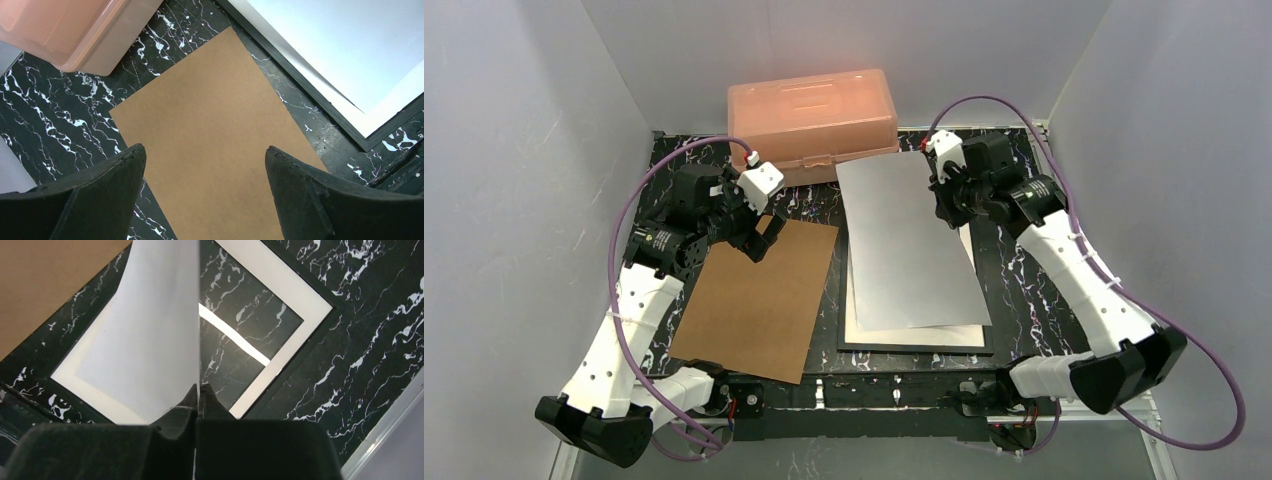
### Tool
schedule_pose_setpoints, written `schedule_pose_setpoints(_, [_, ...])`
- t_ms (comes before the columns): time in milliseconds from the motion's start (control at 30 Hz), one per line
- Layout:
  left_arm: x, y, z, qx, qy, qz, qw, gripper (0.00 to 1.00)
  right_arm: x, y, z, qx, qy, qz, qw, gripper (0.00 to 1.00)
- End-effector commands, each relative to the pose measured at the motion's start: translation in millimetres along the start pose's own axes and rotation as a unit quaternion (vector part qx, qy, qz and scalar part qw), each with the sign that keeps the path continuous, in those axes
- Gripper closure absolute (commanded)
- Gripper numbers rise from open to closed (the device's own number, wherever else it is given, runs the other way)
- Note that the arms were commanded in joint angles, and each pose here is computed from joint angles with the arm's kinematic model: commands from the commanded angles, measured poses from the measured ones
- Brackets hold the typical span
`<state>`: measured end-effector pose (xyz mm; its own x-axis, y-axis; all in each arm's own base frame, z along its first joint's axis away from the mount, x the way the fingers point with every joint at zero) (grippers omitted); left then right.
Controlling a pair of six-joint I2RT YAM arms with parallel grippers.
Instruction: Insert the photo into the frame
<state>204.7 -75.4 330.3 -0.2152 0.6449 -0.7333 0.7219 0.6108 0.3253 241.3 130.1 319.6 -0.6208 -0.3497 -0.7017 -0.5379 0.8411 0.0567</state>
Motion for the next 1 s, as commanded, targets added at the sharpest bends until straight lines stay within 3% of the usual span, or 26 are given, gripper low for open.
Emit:
schedule_pose_setpoints(0, [-3.7, -0.7, -4.7, 0.004, -0.008, 0.001, 1.0, 0.14, -0.5, 4.4, -5.0, -0.036, -0.042, -0.013, 0.998, 0.99])
schedule_pose_setpoints(367, [-6.3, -0.3, -10.1, 0.002, -0.011, 0.003, 1.0, 0.14, -7.8, 9.9, -18.4, -0.081, -0.071, -0.003, 0.994, 0.99])
schedule_pose_setpoints(567, [-7.7, 0.5, -10.6, 0.001, -0.012, 0.003, 1.0, 0.14, -18.9, 21.4, -33.6, -0.134, -0.119, 0.005, 0.984, 0.99])
schedule_pose_setpoints(833, [-8.6, 0.3, -9.6, 0.005, -0.013, 0.0, 1.0, 0.14, 2.3, 11.8, -0.3, -0.099, -0.021, 0.039, 0.994, 0.99])
schedule_pose_setpoints(967, [-8.8, 0.1, -9.6, 0.006, -0.014, 0.001, 1.0, 0.14, 7.9, 3.9, 2.4, -0.058, -0.004, 0.042, 0.997, 0.99])
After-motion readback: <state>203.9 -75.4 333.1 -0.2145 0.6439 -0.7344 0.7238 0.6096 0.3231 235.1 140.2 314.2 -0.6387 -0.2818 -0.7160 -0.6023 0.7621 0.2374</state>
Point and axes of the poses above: each gripper's point midway between its finger pads, its own z axis out along the fingers, its own y axis along the line the jaws close on, x = y × z, the point moved 9 cm from there along -z, back along the fingers, and after that the axes turned 9 degrees about z, right-handed, at the moved point
